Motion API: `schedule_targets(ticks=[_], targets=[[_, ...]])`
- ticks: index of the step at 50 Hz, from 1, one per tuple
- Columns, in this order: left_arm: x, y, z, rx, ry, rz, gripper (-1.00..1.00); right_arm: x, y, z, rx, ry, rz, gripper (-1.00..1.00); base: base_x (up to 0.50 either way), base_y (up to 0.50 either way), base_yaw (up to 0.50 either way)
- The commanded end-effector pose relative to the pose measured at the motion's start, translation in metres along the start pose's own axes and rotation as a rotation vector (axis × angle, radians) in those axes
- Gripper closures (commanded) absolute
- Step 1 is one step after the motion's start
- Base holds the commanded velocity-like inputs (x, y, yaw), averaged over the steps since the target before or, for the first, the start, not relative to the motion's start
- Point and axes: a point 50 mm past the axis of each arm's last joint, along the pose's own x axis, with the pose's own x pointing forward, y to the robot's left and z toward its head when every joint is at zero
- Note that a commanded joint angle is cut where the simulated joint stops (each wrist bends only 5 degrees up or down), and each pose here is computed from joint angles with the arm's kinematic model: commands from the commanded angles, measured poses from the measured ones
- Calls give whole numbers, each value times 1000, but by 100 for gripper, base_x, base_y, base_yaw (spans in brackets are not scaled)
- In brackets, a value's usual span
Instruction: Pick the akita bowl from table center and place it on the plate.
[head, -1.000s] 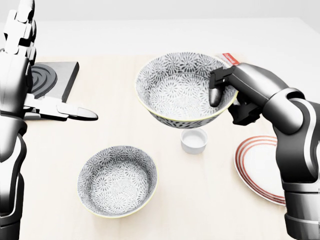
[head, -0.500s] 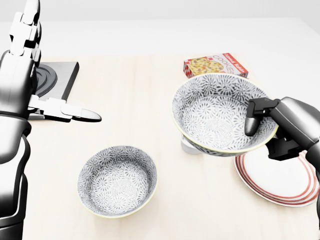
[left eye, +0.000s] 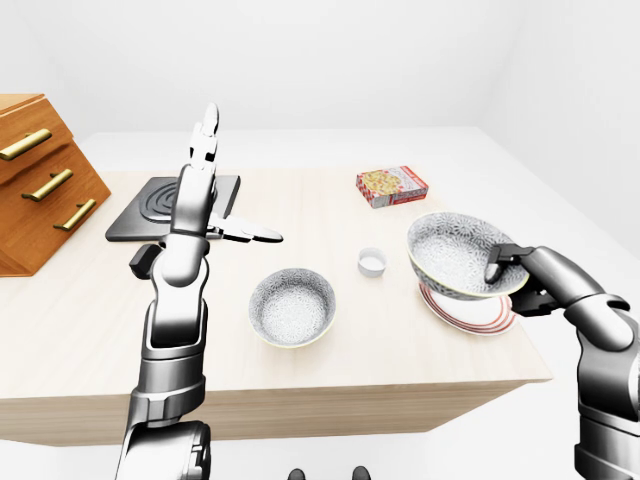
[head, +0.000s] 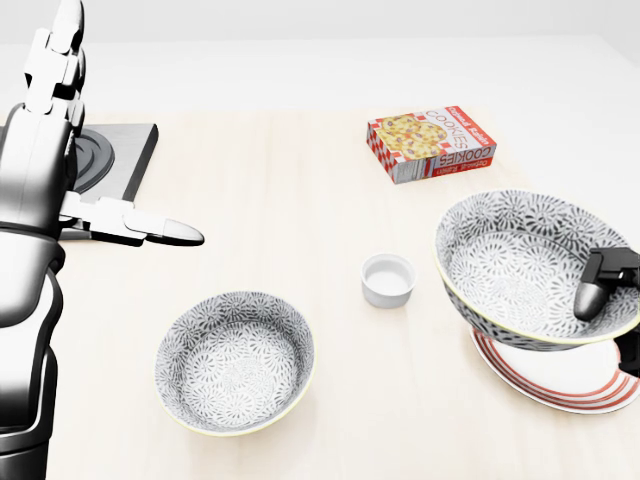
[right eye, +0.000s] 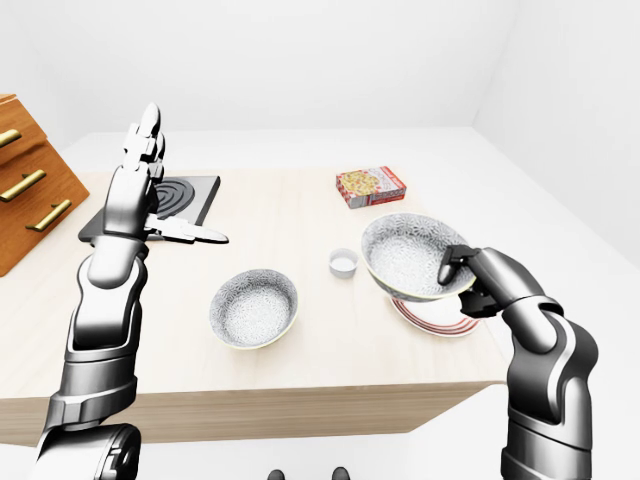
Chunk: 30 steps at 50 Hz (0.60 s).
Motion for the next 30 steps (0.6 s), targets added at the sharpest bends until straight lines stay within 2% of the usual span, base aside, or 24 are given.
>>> schedule_targets(ticks=[1,30], targets=[[0,0,0,3,2,0,-100,-1,1,-16,183,-35,-33,100,0,0,0],[-1,-2,-2,3,7,-7,-100,21,8,-45,122,92,-88,100,0,0,0]])
